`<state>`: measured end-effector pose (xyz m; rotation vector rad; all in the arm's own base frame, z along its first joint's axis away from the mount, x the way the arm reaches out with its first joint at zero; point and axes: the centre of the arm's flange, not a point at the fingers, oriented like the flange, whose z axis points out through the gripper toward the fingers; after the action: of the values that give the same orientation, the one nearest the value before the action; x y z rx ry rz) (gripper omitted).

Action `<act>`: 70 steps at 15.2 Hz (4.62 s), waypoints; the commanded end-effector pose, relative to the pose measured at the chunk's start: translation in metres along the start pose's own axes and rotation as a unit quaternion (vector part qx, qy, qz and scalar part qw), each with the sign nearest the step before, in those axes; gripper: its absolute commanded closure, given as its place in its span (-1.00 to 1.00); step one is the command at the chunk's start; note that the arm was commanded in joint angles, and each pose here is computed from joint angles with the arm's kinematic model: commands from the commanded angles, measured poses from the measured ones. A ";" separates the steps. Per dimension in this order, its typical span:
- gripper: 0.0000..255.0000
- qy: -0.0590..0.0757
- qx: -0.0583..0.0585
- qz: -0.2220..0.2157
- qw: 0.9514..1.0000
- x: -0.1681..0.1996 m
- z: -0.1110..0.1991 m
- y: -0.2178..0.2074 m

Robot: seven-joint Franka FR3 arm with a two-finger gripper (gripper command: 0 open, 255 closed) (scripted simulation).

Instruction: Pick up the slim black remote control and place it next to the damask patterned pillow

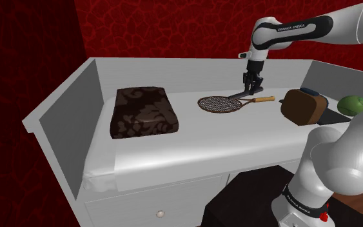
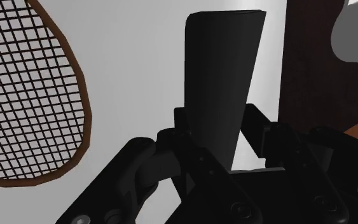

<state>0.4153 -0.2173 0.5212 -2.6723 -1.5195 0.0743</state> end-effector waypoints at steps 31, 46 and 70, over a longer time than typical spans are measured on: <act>1.00 0.000 0.000 0.001 1.000 0.386 0.013 -0.180; 1.00 0.000 0.000 0.001 1.000 0.477 0.053 -0.219; 1.00 0.000 0.000 0.001 1.000 0.478 0.179 -0.209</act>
<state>0.4684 0.3062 0.3606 -2.6746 -1.5171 0.0757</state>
